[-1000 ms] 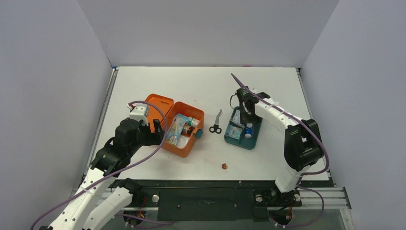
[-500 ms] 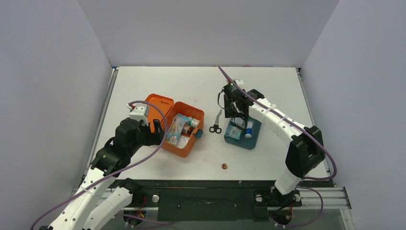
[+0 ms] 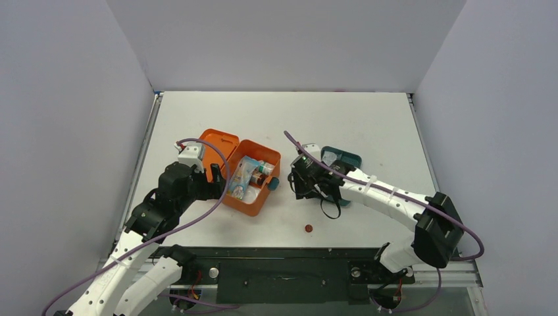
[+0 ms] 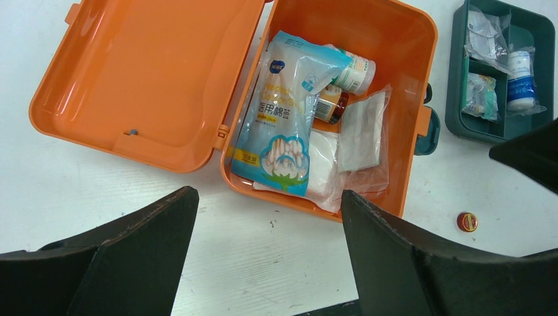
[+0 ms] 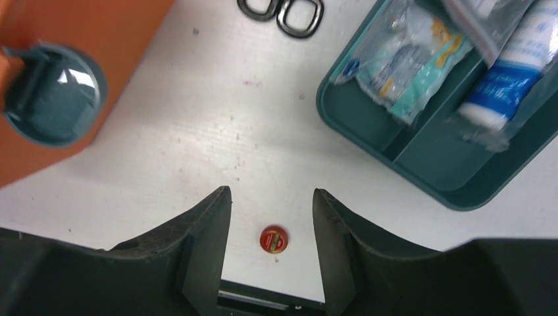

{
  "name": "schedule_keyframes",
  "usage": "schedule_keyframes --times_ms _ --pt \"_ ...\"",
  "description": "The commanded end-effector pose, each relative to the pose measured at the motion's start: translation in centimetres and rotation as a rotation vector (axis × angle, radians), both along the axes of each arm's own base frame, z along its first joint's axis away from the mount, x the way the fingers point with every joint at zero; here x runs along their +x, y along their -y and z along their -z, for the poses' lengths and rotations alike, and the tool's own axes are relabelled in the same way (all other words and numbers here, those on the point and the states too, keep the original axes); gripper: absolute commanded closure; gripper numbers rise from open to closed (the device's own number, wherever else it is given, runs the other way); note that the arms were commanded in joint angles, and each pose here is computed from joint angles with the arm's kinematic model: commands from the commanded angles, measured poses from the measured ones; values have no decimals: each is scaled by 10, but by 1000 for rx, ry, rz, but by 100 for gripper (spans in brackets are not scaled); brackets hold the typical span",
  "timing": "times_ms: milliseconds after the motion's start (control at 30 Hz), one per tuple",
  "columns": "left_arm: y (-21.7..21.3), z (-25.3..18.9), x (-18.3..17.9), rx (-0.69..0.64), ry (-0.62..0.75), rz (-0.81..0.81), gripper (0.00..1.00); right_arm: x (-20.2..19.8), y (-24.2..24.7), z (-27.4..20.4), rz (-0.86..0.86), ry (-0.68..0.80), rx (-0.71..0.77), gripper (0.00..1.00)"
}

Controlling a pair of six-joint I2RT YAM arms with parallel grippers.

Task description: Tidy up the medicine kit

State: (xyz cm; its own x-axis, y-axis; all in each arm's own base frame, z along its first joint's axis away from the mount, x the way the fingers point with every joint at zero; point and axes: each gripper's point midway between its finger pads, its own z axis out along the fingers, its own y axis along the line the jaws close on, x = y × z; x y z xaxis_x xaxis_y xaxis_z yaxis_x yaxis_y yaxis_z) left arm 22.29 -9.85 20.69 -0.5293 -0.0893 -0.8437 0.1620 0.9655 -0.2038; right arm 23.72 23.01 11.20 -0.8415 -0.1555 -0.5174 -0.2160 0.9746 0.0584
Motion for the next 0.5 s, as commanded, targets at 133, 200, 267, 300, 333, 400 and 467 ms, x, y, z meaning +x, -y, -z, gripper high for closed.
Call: schedule_keyframes --times_ms 133,200,267,300,333,400,467 --pt "3 -12 2 -25 41 9 22 -33 -12 15 29 24 79 52" --pt "3 -12 2 -25 40 10 22 -41 -12 24 30 17 68 51" --pt "3 -12 2 -26 40 11 22 -48 -12 32 30 11 55 50" --pt "3 -12 2 -27 42 10 22 -52 -11 36 33 6 48 49" --pt "3 -12 2 -27 42 11 22 -53 -10 39 37 7 38 49" --pt "3 -12 1 -27 42 11 22 -57 -9 46 42 1 24 49" --pt "3 -12 1 -27 40 12 22 -61 -8 53 49 -9 13 48"
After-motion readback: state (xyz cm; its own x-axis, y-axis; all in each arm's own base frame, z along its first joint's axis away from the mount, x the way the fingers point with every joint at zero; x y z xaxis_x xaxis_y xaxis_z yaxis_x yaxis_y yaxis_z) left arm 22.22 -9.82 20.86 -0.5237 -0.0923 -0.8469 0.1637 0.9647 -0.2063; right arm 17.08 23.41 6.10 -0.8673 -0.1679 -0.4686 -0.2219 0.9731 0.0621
